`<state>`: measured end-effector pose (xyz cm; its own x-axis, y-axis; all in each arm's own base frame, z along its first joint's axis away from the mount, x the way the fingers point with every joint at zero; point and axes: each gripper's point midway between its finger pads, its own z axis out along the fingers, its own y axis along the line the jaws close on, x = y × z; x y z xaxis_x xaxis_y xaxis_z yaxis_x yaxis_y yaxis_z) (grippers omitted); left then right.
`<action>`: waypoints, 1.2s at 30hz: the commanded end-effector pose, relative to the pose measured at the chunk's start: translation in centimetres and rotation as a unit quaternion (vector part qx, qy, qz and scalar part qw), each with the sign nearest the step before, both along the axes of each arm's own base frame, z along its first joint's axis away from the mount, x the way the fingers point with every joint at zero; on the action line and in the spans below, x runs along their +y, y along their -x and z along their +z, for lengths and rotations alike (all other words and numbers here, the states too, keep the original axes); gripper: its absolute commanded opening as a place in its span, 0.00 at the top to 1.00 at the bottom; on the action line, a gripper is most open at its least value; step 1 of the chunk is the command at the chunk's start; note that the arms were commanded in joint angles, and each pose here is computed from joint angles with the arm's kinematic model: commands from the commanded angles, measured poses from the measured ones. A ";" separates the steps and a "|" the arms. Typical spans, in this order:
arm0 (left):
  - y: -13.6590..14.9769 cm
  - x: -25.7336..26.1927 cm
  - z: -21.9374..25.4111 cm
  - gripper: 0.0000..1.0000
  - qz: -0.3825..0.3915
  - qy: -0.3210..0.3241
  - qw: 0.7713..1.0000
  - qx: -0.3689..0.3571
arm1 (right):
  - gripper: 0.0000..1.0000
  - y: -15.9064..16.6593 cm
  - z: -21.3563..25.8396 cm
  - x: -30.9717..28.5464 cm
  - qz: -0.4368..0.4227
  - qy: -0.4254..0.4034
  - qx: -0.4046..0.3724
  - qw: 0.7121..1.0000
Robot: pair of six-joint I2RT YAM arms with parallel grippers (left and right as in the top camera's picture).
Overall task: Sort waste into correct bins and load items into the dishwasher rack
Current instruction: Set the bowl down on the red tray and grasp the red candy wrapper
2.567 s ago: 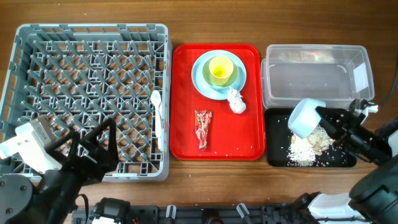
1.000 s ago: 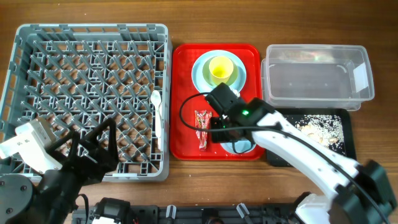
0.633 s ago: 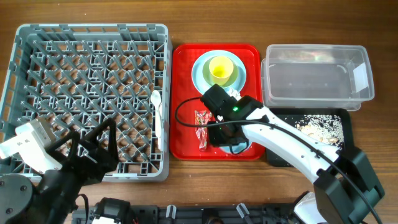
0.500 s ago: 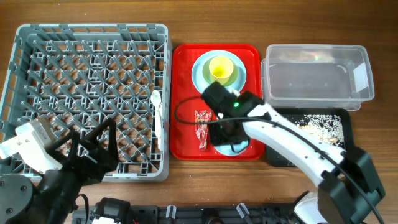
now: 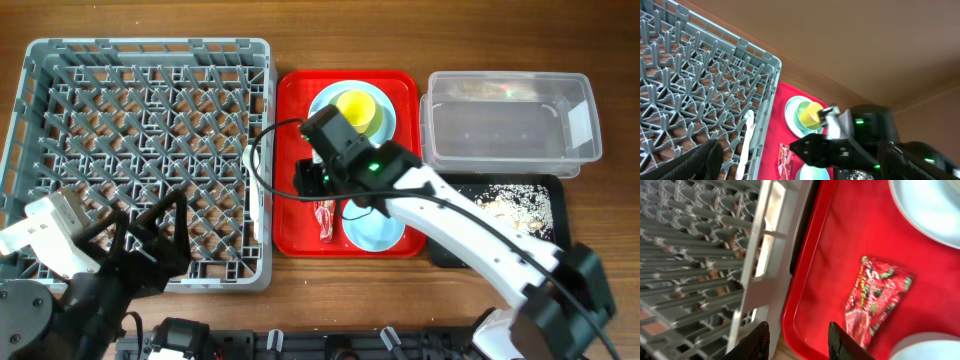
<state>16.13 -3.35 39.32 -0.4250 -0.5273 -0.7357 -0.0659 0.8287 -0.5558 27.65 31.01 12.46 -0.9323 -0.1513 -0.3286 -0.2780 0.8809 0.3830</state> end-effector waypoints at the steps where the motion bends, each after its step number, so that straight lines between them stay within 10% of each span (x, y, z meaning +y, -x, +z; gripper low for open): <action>1: -0.1 0.1 0.0 0.00 0.001 -0.004 1.000 -0.001 | 0.61 -0.1 -5.2 -0.4 -0.035 0.059 0.028 0.997; 15: -0.1 0.1 0.0 0.00 0.001 -0.004 1.000 -0.001 | 0.51 0.6 -9.6 -5.5 -0.104 0.197 0.051 0.974; 36: -0.1 0.1 0.0 0.00 0.001 -0.004 1.000 -0.002 | 0.61 -0.1 -11.2 -5.3 -0.122 0.177 0.029 0.976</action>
